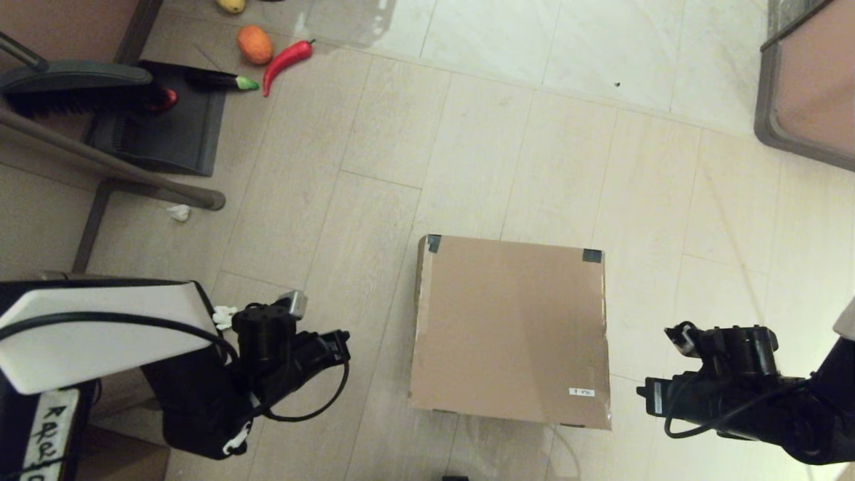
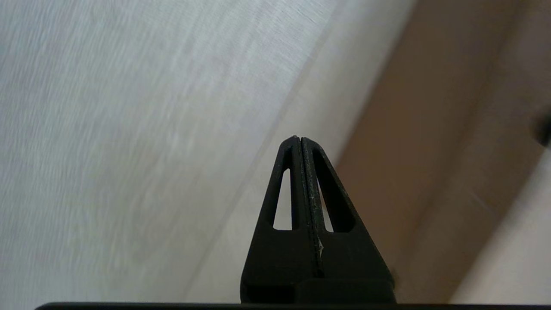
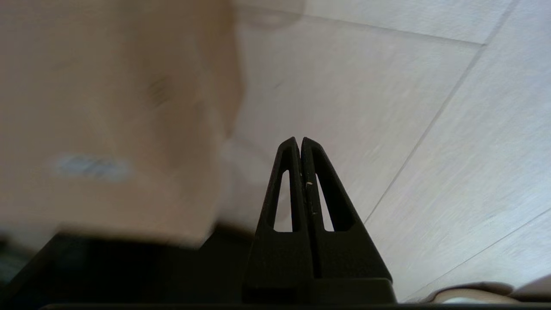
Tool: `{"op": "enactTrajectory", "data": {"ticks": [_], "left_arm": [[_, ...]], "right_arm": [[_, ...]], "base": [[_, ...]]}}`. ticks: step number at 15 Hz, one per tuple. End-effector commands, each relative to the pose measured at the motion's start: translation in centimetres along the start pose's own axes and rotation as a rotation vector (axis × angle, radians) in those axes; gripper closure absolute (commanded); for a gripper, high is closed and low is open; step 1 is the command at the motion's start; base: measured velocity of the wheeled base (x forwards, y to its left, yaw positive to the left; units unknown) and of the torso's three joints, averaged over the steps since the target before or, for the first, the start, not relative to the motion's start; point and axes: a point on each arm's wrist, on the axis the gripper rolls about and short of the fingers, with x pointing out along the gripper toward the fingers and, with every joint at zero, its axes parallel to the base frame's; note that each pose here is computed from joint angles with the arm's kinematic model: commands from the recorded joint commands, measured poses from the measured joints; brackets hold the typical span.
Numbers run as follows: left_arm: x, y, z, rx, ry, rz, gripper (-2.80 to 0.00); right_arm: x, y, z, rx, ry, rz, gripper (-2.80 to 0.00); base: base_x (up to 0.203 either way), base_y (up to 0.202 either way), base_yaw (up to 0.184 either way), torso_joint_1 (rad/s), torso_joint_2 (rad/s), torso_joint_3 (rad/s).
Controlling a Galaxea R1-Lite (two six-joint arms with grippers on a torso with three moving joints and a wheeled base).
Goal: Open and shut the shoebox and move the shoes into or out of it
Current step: Open the shoe box
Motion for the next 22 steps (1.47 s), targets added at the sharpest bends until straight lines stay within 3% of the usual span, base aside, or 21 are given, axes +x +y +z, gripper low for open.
{"op": "enactTrajectory", "data": {"ticks": [1, 4, 6, 10, 12, 18, 22], "left_arm": [[2.6, 0.1, -1.2, 0.006, 0.0, 0.017, 0.0], [4.6, -1.4, -0.6, 0.015, 0.009, -0.005, 0.0], [5.9, -2.8, -0.1, 0.022, 0.023, -0.029, 0.0], [6.9, -4.3, -0.4, 0.028, 0.07, -0.051, 0.0], [7.5, -4.7, -0.8, 0.003, 0.089, -0.054, 0.0], [7.7, -7.8, -2.2, -0.034, 0.146, -0.097, 0.0], [6.9, -9.9, -2.3, -0.062, 0.137, -0.099, 0.0]], "right_arm": [[2.1, -0.5, -1.2, 0.006, 0.018, -0.03, 0.0], [2.9, -0.1, -1.4, 0.036, 0.006, -0.025, 0.0], [3.1, 0.7, -1.4, 0.078, 0.013, 0.031, 0.0], [3.8, 1.2, -1.9, 0.235, 0.049, 0.062, 0.0], [4.3, 1.2, -2.0, 0.291, 0.054, 0.053, 0.0], [5.4, 1.2, -1.5, 0.353, 0.04, 0.061, 0.0], [5.0, 1.3, -1.7, 0.368, 0.056, 0.081, 0.0]], "base": [[0.0, 0.0, 0.0, 0.0, 0.0, 0.0], [0.0, 0.0, 0.0, 0.0, 0.0, 0.0], [0.0, 0.0, 0.0, 0.0, 0.0, 0.0], [0.0, 0.0, 0.0, 0.0, 0.0, 0.0], [0.0, 0.0, 0.0, 0.0, 0.0, 0.0], [0.0, 0.0, 0.0, 0.0, 0.0, 0.0], [0.0, 0.0, 0.0, 0.0, 0.0, 0.0]]}}
